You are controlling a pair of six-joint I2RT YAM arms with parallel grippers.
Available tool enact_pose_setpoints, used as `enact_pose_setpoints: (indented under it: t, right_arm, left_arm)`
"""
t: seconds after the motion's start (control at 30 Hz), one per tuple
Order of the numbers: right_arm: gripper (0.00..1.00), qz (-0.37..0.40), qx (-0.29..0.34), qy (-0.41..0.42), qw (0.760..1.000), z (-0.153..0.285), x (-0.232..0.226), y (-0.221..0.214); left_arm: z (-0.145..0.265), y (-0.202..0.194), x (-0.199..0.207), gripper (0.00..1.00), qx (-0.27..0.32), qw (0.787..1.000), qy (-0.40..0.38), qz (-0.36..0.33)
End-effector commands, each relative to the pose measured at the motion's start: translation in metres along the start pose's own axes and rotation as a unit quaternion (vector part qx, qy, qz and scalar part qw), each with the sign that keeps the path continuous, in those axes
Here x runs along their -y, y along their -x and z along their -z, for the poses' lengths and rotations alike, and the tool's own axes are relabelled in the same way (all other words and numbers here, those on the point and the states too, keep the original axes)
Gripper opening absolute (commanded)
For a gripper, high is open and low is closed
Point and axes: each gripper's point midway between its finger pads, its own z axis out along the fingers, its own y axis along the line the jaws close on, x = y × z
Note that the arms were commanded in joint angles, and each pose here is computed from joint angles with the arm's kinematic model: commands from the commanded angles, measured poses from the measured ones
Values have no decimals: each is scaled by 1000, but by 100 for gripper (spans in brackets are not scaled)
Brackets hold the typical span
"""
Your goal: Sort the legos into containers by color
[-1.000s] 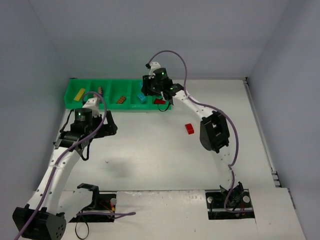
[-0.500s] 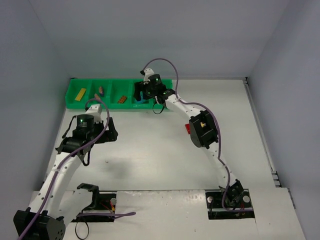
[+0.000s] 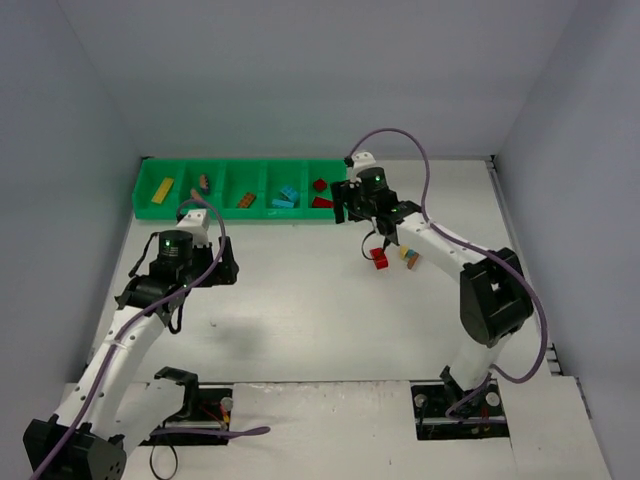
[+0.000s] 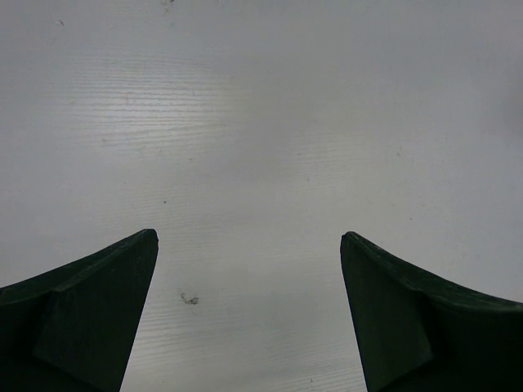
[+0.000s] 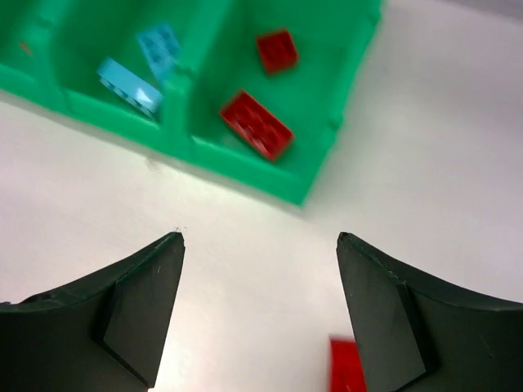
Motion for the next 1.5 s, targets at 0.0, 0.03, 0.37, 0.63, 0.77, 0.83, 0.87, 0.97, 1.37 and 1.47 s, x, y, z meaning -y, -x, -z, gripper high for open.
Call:
enact_pose_setpoints:
  t: [0.0,0.03,0.37,0.63,0.77,0.83,0.87,0.97,1.37,1.47]
  right_arm:
    - [71,-37,3,-54,998,26,34,-15]
    - [71,-48,-17,-69,996,33,46,-37]
    - [66,-93,-115,-119,982,49,75,-122]
    - [48,-97,-168,-116,974,42,73,-161]
    - [43,-95,-181,-120,971,36,74,-171]
    - [41,-93,-187,-119,971,34,74,-175]
    - [38,-93,-187,-118,971,32,73,-175]
    - [22,-90,-181,-112,973,30,71,-170]
    - [9,-46,-15,-26,999,-3,17,-20]
    - [10,-43,17,-18,999,-27,11,15]
  left_arm:
    - [1,20,4,86,36,999,-1,-15]
    - [0,19,4,86,35,999,-1,-16]
    - [-3,16,6,86,28,999,0,-25]
    - [-5,14,7,86,22,999,-1,-26]
    - [-5,13,7,86,20,999,-1,-26]
    - [-5,14,7,86,20,999,-1,-26]
    - [-5,14,7,86,19,999,-1,-27]
    - [-6,13,7,86,18,999,-1,-27]
    - [-7,12,6,86,14,1000,2,-28]
    - [-7,12,6,86,14,1000,2,-28]
